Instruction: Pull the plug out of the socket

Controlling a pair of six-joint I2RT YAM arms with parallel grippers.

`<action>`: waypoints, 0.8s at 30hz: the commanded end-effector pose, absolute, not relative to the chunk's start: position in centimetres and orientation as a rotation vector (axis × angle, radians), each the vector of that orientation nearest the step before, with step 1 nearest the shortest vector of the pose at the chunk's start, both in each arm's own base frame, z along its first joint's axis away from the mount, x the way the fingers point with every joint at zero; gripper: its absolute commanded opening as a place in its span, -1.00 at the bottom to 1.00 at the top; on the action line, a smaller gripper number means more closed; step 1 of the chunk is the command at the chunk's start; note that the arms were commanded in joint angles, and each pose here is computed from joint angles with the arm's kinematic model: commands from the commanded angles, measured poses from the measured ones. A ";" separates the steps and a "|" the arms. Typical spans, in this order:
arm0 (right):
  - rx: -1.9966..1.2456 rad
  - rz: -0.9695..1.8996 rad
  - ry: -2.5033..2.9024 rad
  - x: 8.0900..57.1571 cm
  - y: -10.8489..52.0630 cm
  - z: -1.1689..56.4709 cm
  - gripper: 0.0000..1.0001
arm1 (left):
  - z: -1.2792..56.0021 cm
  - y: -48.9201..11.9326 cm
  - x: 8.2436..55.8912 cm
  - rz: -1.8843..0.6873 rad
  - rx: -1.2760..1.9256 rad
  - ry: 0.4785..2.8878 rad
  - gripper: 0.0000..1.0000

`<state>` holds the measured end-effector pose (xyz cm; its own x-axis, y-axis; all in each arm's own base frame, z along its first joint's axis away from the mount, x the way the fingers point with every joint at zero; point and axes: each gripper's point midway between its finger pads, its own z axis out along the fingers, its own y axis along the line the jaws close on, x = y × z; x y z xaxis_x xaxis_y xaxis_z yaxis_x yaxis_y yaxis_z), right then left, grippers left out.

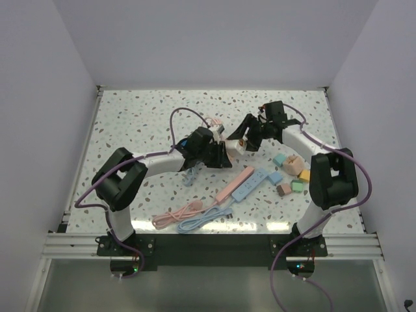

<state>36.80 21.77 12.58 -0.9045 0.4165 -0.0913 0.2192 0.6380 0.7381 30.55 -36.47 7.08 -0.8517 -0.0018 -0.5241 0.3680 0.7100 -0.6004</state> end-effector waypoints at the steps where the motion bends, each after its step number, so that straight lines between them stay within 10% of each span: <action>1: 0.412 1.226 2.587 35.2 23.4 14.6 -0.20 | 11.9 -38.4 32.5 -1.056 0.296 2.249 -1.00; 4: 0.424 1.213 2.596 35.0 23.4 14.1 -0.09 | 12.8 -38.4 32.9 -1.059 0.276 2.225 -0.99; 7: 0.430 1.209 2.602 34.9 23.7 13.8 -0.26 | 14.1 -38.2 33.6 -1.040 0.243 2.186 0.00; 12: 0.433 1.217 2.597 35.1 23.8 13.9 -0.52 | 15.1 -37.6 34.5 -1.000 0.199 2.145 0.43; 21: 0.464 1.368 2.543 35.1 25.0 15.6 -0.73 | 13.3 -37.4 34.3 -1.000 0.207 2.185 -0.55; 24: 0.469 1.361 2.544 34.9 24.9 15.8 -0.41 | 13.1 -37.2 34.4 -0.996 0.198 2.188 -1.00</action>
<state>36.62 22.52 11.84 -0.8951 0.4404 -0.0700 0.2392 0.6068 0.7580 32.54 -35.35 8.53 -0.8224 -0.0909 -0.5616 0.3105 0.7553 -0.5771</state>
